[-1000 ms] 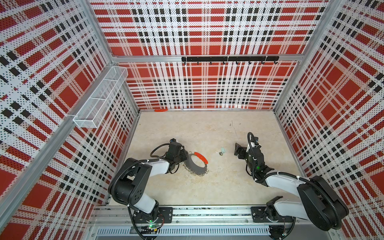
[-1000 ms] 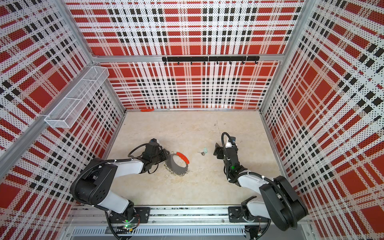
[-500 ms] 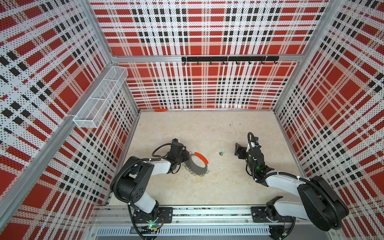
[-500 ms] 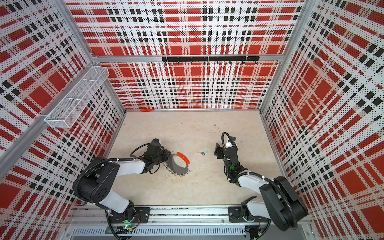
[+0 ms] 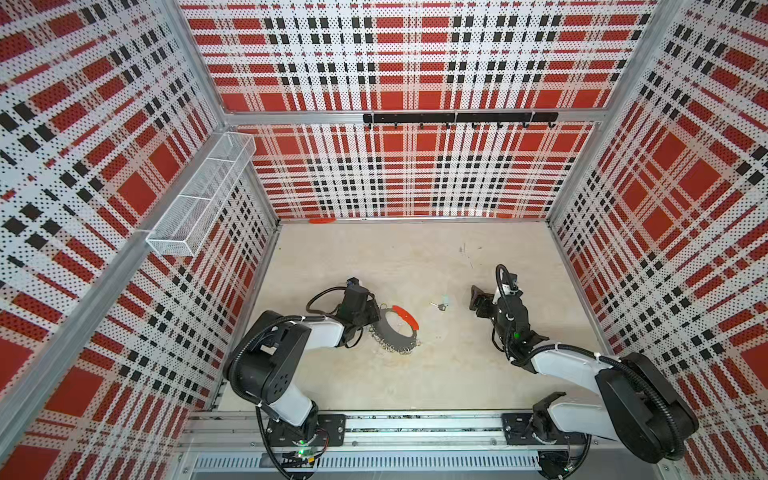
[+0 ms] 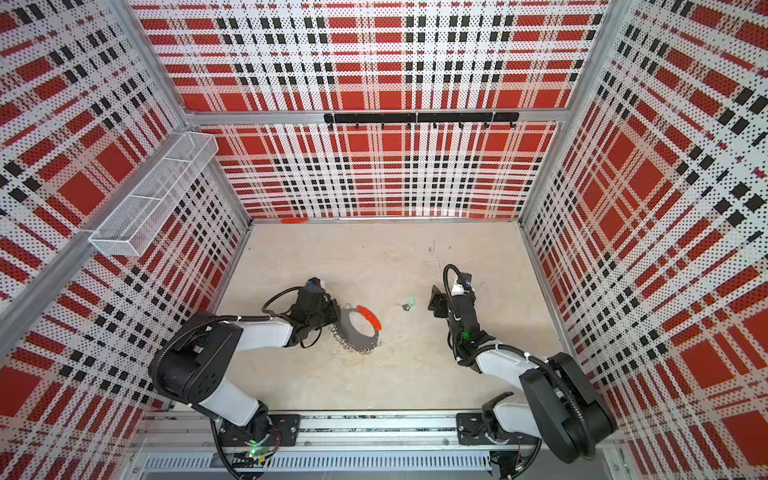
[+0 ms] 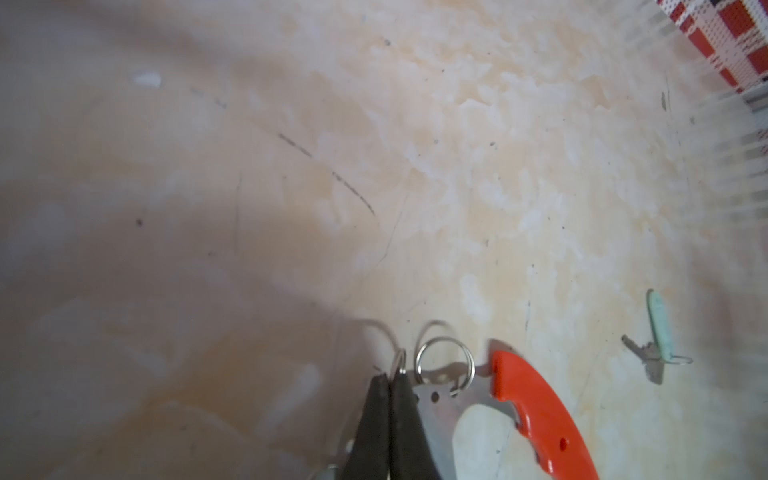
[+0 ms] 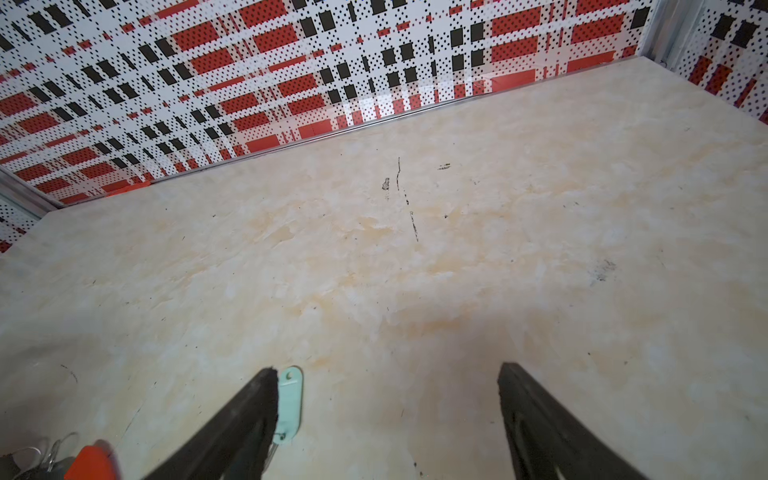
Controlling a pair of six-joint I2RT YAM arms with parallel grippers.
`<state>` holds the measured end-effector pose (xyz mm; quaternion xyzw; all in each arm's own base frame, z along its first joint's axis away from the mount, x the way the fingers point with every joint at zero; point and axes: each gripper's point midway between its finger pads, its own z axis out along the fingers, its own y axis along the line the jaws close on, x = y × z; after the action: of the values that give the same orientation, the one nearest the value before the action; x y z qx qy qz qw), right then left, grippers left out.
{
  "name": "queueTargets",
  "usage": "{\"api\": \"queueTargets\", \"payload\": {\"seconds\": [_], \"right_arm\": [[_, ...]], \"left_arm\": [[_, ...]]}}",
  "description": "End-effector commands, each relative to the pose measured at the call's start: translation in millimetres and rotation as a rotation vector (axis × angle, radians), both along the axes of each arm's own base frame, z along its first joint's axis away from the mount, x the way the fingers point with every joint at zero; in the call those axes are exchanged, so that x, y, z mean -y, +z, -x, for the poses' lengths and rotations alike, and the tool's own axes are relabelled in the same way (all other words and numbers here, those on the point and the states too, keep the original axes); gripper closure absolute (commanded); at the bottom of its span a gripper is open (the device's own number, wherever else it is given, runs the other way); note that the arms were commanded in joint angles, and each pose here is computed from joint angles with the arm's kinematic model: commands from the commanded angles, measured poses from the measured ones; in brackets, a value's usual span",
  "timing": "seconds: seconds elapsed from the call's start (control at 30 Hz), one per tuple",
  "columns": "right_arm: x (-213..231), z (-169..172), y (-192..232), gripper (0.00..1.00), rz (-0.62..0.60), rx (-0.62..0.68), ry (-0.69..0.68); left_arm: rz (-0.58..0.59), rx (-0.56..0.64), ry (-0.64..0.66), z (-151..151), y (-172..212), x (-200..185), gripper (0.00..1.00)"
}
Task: Put the keys on the keyring
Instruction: 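Lower the left gripper and grasp the edge of the silver keyring disc, then lift the keyring disc with the left gripper while the right gripper reaches toward it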
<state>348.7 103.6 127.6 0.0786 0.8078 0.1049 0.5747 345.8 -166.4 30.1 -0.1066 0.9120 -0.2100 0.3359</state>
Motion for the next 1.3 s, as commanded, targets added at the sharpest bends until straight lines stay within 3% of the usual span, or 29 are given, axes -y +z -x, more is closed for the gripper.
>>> {"api": "queueTargets", "payload": {"seconds": [0.0, 0.27, 0.43, 0.6, 0.8, 0.93, 1.1, 1.27], "right_arm": [[3, 1, 16, 0.15, 0.004, 0.042, -0.016], [18, 1, 15, 0.15, 0.048, 0.051, -0.087], [33, 1, 24, 0.27, 0.081, -0.059, -0.196], [41, 11, 45, 0.26, 0.080, -0.173, -0.240], [9, 21, 103, 0.33, -0.064, -0.129, -0.046], [-33, 17, 158, 0.31, -0.108, -0.070, 0.180], [-95, 10, 222, 0.31, -0.252, -0.008, 0.476], [-132, 9, 283, 0.33, -0.310, 0.067, 0.684]], "left_arm": [[-0.035, 0.035, -0.025, 0, 11, 4, 1.00], [-0.012, 0.177, -0.059, 0, 65, 18, 1.00], [-0.005, 0.247, -0.075, -1, 101, 23, 1.00], [-0.014, 0.506, -0.178, 11, 173, 46, 1.00], [0.041, 0.786, -0.266, 22, 265, 58, 1.00], [0.021, 0.840, -0.354, 23, 301, 73, 1.00], [0.071, 0.918, -0.435, 32, 343, 85, 1.00], [0.210, 0.968, -0.577, 40, 387, 99, 1.00]]}}
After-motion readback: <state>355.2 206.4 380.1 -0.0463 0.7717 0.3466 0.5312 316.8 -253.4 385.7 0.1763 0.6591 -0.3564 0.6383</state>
